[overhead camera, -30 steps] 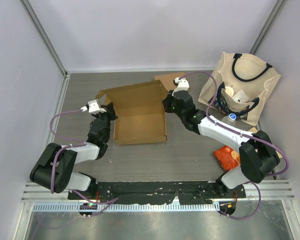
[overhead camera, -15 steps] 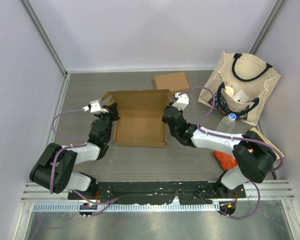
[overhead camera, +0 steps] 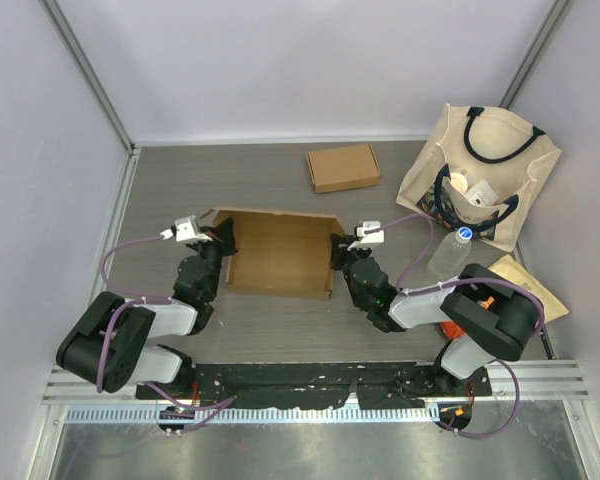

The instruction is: Fold the paper box

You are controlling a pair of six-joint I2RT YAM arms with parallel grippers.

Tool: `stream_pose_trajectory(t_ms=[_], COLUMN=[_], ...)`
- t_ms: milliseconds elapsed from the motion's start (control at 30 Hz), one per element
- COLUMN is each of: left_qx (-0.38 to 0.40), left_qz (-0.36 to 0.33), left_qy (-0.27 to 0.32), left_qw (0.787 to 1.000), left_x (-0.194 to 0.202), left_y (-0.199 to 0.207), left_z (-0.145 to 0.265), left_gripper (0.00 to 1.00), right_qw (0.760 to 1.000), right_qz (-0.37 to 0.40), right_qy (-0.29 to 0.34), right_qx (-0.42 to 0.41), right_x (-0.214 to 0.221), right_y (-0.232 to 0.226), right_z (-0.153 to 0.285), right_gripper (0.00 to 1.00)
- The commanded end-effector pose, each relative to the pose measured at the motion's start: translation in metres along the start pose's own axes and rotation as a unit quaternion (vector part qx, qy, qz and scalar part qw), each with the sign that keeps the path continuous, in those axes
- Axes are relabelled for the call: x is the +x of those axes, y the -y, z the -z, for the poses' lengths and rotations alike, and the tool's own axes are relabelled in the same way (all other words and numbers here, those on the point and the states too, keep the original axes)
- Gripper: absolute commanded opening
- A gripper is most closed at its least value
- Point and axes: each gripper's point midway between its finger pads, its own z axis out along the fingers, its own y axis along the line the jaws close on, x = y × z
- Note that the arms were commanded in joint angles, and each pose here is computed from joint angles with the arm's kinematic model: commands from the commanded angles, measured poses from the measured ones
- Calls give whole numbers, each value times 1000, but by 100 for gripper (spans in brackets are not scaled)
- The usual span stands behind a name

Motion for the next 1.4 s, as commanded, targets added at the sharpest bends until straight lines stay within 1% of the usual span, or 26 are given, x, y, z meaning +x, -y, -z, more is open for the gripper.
stream_pose_trajectory(t_ms=[0,133,233,333,367,400,433,467,500,533,600,633,667,700,733,800,833,867,933,967,1000,1033,1100,1200,1300,1367], left_qx=[-61,-71,-90,-89,-91,-93,-93,-91,-89,-87,-86,-85,-83,-85,-85,-85,-83,-82,-82,-83,-82,-82,-85,-85,-83,-81], left_qz=[-14,1,14,18,16,14,14,14,13,11,8,7,6,2,3,1,0,-1,-7,-8,-9,-10,-12,-11,-7,-8], left_qy=[-101,-95,-88,-92,-92,-96,-93,-93,-92,-92,-88,-88,-87,-85,-83,-81,-80,-79,-75,-74,-77,-76,-78,-77,-78,-78], left_qw=[993,993,992,992,991,991,991,991,992,992,992,992,993,993,993,993,993,994,994,994,994,994,993,993,993,994], left_x=[59,61,60,63,63,66,65,65,64,64,62,62,61,60,59,58,57,56,54,53,54,53,54,52,53,52], left_y=[-38,-41,-47,-46,-46,-47,-47,-46,-45,-44,-42,-41,-40,-41,-41,-40,-39,-39,-39,-39,-39,-38,-40,-39,-37,-36], left_z=[27,29,30,30,29,30,29,28,28,28,26,27,26,27,27,27,27,27,27,28,28,28,28,28,28,26], left_gripper=[0,0,0,0,0,0,0,0,0,0,0,0,0,0,0,0,0,0,0,0,0,0,0,0,0,0], right_qw=[1000,1000,999,999,995,994,991,980,979,967,958,949,948,946,944,940,943,949,946,942,937,925,916,885,855,845], right_qz=[22,28,34,10,44,-15,-6,43,0,26,-3,14,9,-10,9,0,32,44,104,151,178,222,277,338,366,374], right_qy=[11,8,-4,-14,-59,-73,-101,-160,-180,-232,-283,-311,-315,-323,-327,-305,-285,-251,-243,-213,-208,-223,-182,-179,-182,-185], right_qx=[3,8,19,40,69,81,91,113,95,100,52,54,39,-13,-49,-154,-170,-187,-188,-209,-215,-212,-226,-267,-318,-336], right_x=[9,18,27,19,28,23,26,44,36,49,42,44,32,16,5,-39,-53,-85,-99,-125,-130,-118,-145,-141,-125,-111], right_y=[9,8,7,1,14,4,9,30,20,34,22,33,29,14,8,-28,-29,-39,-47,-60,-68,-77,-98,-130,-155,-164], right_z=[7,11,18,28,40,39,46,64,75,95,120,135,141,153,160,171,169,165,152,142,134,118,98,78,70,65], right_gripper=[1,2,8,30,47,52,56,58,61,64,65,65,65,65,65,65,66,67,69,69,69,69,69,70,70,69])
